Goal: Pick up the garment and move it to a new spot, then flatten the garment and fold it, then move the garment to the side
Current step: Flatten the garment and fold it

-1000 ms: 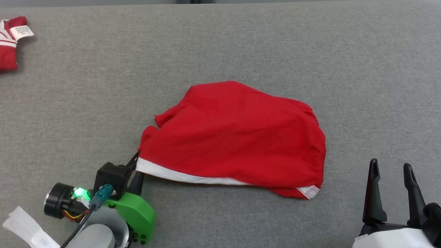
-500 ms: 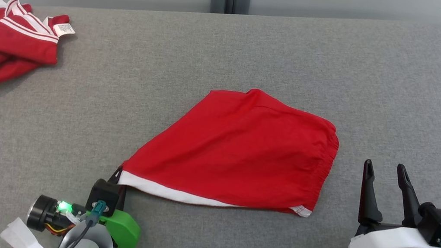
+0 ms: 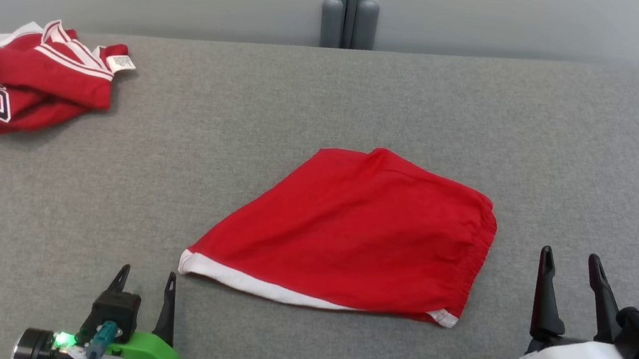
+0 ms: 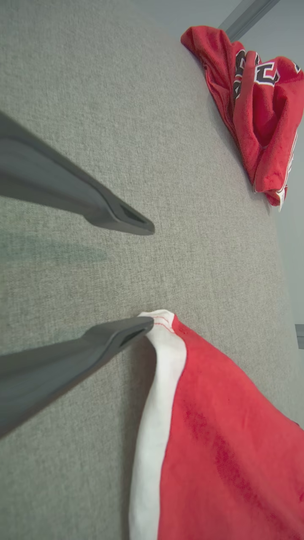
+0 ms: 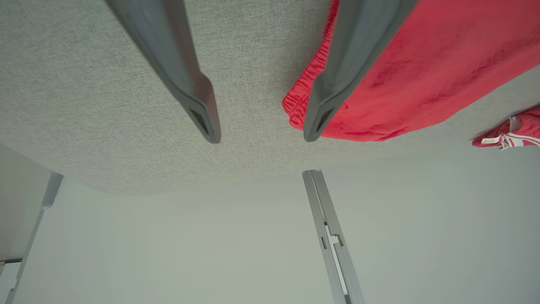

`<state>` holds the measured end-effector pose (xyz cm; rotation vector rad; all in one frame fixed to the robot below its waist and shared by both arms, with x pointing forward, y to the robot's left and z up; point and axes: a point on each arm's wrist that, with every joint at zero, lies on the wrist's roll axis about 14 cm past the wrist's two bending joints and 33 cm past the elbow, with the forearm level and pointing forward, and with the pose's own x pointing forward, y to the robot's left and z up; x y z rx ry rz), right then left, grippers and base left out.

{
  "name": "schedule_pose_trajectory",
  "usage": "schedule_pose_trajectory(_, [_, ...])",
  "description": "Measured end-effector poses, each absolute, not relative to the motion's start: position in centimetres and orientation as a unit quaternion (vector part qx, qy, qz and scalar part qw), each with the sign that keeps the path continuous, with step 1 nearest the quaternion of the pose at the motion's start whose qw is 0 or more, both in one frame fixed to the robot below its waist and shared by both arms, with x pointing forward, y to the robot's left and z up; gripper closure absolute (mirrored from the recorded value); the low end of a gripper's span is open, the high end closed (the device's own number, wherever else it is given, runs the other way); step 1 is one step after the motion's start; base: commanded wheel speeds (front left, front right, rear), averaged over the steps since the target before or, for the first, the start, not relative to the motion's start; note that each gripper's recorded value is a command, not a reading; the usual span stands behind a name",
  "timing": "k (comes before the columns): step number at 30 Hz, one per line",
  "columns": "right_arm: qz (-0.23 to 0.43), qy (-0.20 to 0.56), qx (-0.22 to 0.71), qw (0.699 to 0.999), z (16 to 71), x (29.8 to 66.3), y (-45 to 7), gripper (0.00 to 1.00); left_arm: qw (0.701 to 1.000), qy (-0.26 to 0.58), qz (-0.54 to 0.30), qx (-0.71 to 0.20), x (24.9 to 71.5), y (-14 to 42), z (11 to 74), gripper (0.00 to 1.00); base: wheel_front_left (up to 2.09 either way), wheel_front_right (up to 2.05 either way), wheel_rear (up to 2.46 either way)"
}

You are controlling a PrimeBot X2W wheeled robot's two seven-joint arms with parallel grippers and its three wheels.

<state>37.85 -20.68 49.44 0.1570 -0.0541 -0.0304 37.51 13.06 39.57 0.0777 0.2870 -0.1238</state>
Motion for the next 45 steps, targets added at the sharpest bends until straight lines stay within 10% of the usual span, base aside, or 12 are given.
schedule_pose_trajectory(35, [0.109,0.152,0.025,0.982,39.1,33.9,-12.9,0.00,0.997,0.040,0.003,-0.066,34.3,15.0,45.9,0.00,0.00,0.00,0.00])
schedule_pose_trajectory(38, [0.119,0.160,0.023,0.980,38.8,34.4,-12.2,0.59,0.997,0.042,0.010,-0.066,34.1,15.5,45.8,0.00,0.00,0.00,0.00])
schedule_pose_trajectory(45, [0.132,0.158,0.031,0.978,39.1,35.1,-11.1,1.00,0.996,0.060,0.008,-0.068,33.6,15.6,44.6,0.00,0.00,0.00,0.00])
